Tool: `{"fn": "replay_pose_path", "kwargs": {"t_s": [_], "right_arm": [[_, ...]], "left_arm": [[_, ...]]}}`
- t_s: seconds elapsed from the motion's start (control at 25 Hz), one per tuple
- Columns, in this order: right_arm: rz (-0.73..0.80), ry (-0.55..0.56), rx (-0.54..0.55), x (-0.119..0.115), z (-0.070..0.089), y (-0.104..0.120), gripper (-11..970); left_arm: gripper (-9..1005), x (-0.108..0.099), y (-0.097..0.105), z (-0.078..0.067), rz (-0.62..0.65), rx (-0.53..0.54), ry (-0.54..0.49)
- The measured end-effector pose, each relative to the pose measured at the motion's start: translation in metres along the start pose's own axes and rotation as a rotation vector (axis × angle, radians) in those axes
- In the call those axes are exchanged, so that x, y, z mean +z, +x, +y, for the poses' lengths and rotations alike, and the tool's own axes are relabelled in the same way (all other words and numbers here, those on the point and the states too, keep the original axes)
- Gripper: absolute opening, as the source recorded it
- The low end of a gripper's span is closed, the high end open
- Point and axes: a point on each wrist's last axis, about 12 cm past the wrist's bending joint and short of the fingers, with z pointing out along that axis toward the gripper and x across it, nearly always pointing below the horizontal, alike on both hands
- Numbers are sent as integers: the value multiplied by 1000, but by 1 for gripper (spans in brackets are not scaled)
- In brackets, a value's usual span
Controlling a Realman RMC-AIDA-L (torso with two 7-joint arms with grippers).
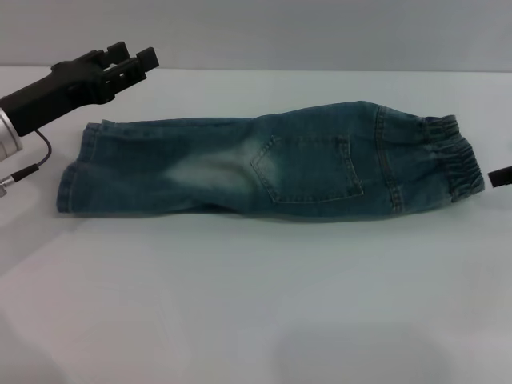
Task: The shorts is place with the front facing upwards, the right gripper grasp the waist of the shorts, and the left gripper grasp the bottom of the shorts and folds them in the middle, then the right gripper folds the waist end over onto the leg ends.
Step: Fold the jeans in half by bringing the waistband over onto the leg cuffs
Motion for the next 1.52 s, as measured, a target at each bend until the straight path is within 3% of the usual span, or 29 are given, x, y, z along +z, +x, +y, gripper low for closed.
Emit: {"fn": "replay_pose_path", "kwargs": {"t_s": [0.28, 0.64, 0.96, 1.16, 1.52], "right_arm": [[-37, 30, -28, 18, 1, 2, 554], [-35, 4, -79, 43, 20, -3, 554], [-33, 16, -76, 57, 22, -2, 551], [-74, 22, -81, 59, 24, -2, 328], [-71, -46, -104, 50, 31, -3, 166]], "left_arm": [[681, 3, 1, -2, -1, -12, 10], [681, 1, 2, -4, -5, -19, 28], [680, -1, 4, -4, -3, -25, 23], [681, -2, 4, -4, -4, -25, 29], [680, 5, 5, -7, 19, -7, 46]]}}
